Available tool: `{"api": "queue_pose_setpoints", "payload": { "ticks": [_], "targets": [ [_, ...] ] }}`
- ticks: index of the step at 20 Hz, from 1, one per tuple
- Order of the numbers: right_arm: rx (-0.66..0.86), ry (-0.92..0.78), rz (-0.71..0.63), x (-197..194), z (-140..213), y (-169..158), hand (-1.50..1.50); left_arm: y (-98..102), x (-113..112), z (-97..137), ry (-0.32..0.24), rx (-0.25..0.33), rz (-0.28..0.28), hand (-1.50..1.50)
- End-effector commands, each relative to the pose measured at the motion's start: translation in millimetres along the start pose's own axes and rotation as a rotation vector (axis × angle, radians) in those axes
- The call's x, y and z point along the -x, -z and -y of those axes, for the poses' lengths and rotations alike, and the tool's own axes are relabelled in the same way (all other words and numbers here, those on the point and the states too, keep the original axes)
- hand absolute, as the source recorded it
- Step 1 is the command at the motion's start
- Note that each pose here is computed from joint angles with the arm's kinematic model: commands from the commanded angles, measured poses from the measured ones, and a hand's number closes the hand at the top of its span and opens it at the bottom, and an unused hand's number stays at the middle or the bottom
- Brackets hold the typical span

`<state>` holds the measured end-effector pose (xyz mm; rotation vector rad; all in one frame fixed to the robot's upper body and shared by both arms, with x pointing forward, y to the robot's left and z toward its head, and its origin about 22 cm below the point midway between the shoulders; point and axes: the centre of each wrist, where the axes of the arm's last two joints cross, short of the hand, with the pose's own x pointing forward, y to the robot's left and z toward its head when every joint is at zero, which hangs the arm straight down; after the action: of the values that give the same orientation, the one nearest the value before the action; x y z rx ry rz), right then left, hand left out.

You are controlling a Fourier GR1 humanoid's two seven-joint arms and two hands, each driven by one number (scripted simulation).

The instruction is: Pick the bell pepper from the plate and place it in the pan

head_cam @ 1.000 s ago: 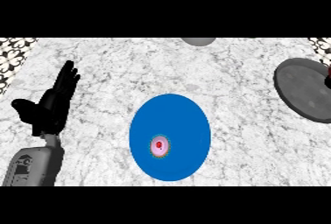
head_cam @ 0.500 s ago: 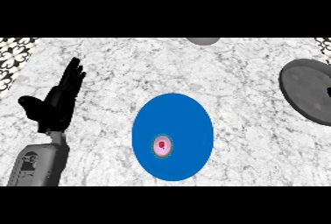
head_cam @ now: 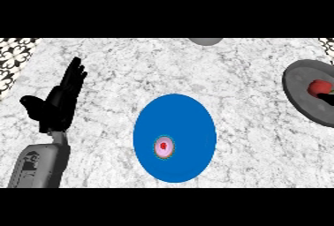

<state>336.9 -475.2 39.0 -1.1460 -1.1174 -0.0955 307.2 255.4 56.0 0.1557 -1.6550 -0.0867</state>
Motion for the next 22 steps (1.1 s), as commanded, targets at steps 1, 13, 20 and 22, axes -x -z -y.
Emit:
{"api": "queue_pose_setpoints", "payload": {
  "ticks": [1, 13, 20, 22],
  "targets": [
    [0.055, 0.101, 0.073, 8.2, -8.1, -6.3, -1.5, -9.1, 14.3, 0.2, 0.006, -0.008, -0.012, 0.0],
    [-0.009, 0.492, 0.169, 75.7, 16.7, -24.5, -1.5, -7.3, 1.0, -38.3, 0.013, -0.089, -0.033, 0.0],
    [-0.049, 0.503, 0.25, 91.8, 24.1, -53.9, -1.5, -22.6, 9.2, -40.2, 0.023, -0.105, -0.059, 0.0],
    [-0.054, 0.504, 0.236, 107.6, 34.8, -68.7, -1.5, -21.2, 13.2, -39.7, 0.008, -0.084, -0.061, 0.0]
  ]
}}
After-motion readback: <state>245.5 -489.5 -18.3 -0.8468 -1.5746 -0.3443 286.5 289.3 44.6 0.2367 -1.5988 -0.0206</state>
